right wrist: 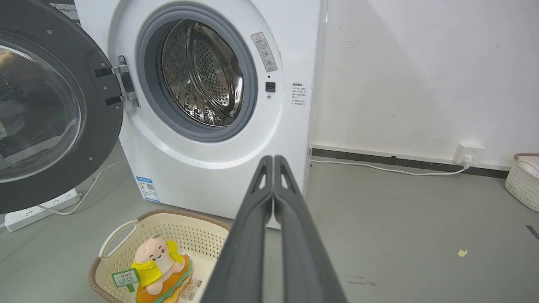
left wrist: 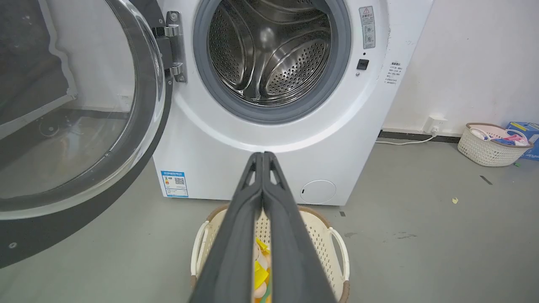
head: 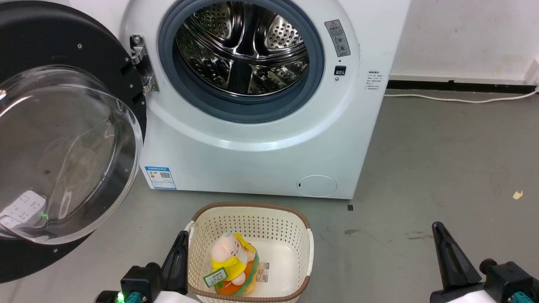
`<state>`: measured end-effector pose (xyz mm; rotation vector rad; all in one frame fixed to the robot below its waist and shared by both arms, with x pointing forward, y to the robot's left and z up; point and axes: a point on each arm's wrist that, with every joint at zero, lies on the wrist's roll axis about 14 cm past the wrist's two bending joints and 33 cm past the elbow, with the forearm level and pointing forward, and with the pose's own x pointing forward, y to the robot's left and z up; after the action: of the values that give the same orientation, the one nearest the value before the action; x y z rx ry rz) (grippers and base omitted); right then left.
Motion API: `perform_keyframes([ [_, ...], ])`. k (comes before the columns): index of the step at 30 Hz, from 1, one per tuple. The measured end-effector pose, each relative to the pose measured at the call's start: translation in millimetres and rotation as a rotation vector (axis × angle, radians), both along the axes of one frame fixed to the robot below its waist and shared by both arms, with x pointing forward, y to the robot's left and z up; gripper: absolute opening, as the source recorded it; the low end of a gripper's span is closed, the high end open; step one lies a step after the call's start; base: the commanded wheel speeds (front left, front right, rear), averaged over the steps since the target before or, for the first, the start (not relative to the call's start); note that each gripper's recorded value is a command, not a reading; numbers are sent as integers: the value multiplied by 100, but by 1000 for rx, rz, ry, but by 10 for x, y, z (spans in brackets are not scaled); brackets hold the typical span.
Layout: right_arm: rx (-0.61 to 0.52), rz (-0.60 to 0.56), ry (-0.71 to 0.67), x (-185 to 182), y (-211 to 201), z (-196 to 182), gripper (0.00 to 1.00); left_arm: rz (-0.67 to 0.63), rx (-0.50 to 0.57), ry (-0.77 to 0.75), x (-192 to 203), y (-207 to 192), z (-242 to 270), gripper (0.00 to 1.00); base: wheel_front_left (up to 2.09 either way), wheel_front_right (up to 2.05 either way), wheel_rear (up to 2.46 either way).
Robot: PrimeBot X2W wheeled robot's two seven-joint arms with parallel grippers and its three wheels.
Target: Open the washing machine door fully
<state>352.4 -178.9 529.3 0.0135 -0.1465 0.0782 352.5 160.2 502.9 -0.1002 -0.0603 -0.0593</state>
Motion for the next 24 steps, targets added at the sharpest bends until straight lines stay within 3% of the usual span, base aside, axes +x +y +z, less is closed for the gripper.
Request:
perform_keyframes([
  [24,-11,8,49,19,30,-60,0,8,30,20,36,33,27,0,0,0,0],
])
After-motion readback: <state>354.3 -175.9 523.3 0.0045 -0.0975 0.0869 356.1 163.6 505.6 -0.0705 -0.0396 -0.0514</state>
